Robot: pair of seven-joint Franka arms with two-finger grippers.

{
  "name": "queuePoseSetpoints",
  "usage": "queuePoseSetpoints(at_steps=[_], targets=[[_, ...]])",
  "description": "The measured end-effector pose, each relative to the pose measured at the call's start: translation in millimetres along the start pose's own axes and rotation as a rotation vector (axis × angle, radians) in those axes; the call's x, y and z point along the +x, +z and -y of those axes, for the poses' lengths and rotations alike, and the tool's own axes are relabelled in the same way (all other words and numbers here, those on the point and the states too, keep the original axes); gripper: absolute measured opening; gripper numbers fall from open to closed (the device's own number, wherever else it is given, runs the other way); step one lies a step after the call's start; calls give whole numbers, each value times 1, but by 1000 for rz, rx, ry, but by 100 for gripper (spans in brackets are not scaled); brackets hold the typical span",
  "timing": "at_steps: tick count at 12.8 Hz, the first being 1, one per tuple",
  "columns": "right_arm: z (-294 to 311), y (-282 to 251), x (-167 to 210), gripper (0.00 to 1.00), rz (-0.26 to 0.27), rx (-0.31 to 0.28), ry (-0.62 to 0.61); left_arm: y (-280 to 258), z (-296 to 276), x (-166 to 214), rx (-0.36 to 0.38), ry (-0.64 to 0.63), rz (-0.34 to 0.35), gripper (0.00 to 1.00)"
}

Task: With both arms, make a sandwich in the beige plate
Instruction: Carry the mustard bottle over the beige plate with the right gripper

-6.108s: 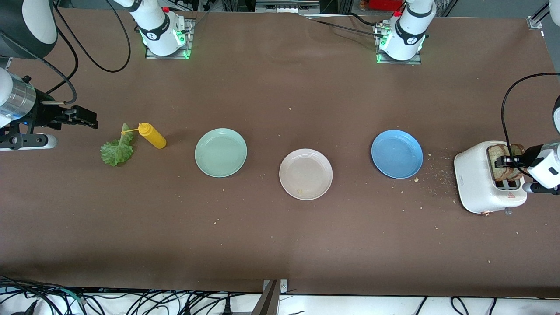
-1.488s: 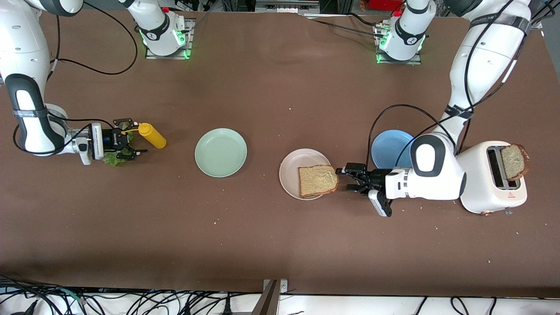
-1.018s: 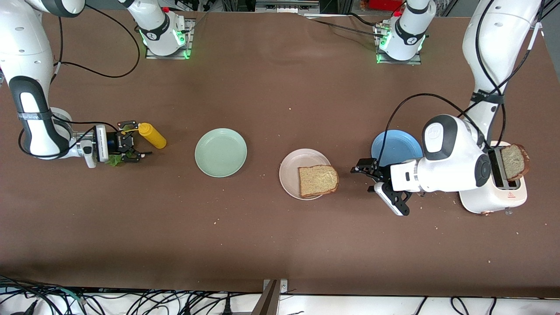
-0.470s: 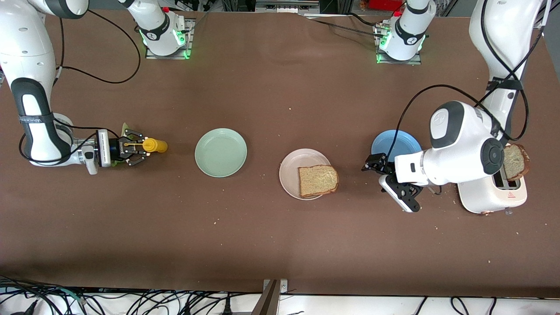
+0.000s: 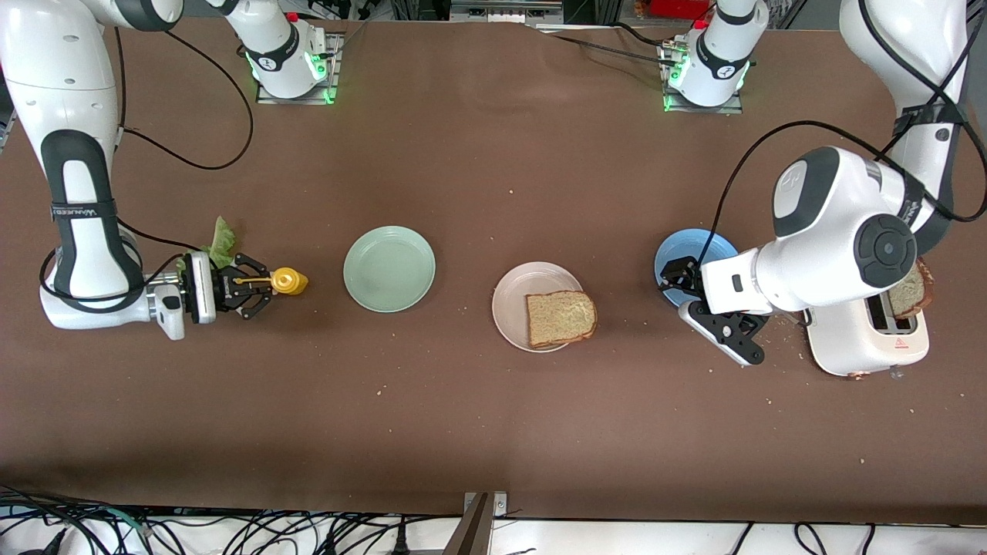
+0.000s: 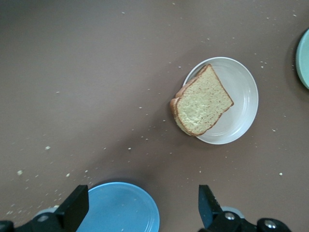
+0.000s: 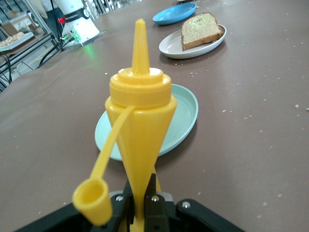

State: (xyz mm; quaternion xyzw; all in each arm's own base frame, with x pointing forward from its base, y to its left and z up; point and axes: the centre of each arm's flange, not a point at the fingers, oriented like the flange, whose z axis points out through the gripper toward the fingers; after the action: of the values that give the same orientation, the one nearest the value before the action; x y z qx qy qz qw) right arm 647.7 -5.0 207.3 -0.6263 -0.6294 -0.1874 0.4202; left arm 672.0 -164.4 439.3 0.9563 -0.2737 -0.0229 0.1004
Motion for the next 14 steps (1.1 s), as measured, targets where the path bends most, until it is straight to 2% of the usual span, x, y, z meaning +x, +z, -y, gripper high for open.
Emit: queuePoseSetpoints(at_steps=[4, 7, 11, 14], targets=[[-32, 16, 97, 10, 178, -17, 11, -63, 8, -13, 86, -119, -48, 100], [-44, 45, 162, 10, 298, -60, 69, -112, 8, -29, 248, -145, -71, 100], [-48, 90, 237, 10, 430, -162, 145, -128, 9, -40, 268, -364, -100, 100], [-43, 139, 280, 10, 585, -272, 180, -127, 15, -43, 263, -484, -111, 100]])
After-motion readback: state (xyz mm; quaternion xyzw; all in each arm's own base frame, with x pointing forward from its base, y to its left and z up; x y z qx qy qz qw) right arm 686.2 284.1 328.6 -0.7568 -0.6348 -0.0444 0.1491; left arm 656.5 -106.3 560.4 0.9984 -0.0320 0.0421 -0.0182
